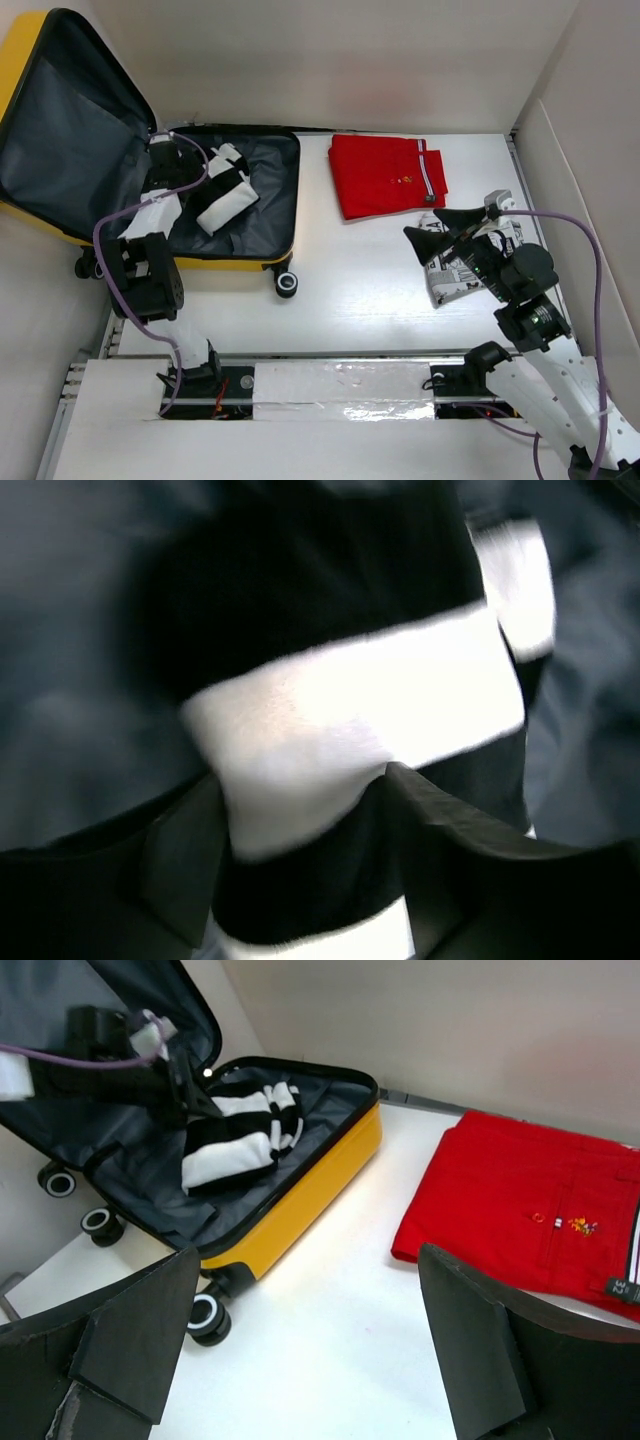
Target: Pack the luggage
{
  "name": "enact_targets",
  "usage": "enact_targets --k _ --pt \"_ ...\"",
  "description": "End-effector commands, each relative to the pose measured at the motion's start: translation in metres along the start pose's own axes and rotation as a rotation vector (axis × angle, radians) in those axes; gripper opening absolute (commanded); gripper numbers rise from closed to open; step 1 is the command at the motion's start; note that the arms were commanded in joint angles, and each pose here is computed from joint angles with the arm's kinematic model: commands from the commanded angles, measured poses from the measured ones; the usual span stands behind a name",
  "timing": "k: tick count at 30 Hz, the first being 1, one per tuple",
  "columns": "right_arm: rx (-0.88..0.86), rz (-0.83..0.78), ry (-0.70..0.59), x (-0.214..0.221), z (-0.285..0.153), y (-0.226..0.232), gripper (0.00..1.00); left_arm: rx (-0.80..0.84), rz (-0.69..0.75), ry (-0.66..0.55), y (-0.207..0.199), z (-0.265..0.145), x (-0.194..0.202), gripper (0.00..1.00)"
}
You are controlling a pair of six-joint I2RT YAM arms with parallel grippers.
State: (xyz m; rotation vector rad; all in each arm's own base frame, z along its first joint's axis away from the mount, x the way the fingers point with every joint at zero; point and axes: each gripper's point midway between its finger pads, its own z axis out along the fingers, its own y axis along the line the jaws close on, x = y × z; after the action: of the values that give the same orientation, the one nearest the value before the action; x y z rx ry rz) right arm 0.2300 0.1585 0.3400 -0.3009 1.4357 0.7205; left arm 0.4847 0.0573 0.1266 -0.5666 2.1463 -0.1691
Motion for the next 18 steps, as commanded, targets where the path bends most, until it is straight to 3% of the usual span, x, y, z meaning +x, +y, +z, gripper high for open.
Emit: enact_targets --k 1,4,8,11,14,15,16,18 --pt "-0.014 -0.015 -0.032 -0.007 0.002 0.002 0.96 -0.279 -0.086 -0.178 0.040 -0.042 -0.044 0.60" --pt "0.005 -0.013 -0.033 -0.007 0.002 -0.001 0.97 -0.365 -0.127 -0.241 0.049 -0.063 -0.056 0.69" --pt "0.035 -0.008 -0.033 -0.006 0.001 -0.006 0.97 -0.312 -0.118 -0.306 0.019 -0.086 -0.069 0.70" --pt "0.062 -0.002 -0.045 -0.008 -0.002 -0.010 0.92 -0.199 -0.074 -0.336 -0.027 -0.103 -0.073 0.67" --pt "0.103 0.005 -0.069 -0.011 -0.006 -0.016 0.44 -0.010 0.053 -0.340 -0.118 -0.121 -0.057 0.62" --pt "0.128 0.012 -0.079 -0.012 -0.007 -0.020 0.14 0.069 0.081 -0.342 -0.152 -0.130 -0.056 0.58" --pt "0.137 0.012 -0.089 -0.014 -0.009 -0.022 0.07 0.170 0.138 -0.312 -0.198 -0.141 -0.033 0.52" --pt "0.176 0.015 -0.096 -0.014 -0.011 -0.028 0.00 0.273 0.174 -0.262 -0.250 -0.143 -0.015 0.50"
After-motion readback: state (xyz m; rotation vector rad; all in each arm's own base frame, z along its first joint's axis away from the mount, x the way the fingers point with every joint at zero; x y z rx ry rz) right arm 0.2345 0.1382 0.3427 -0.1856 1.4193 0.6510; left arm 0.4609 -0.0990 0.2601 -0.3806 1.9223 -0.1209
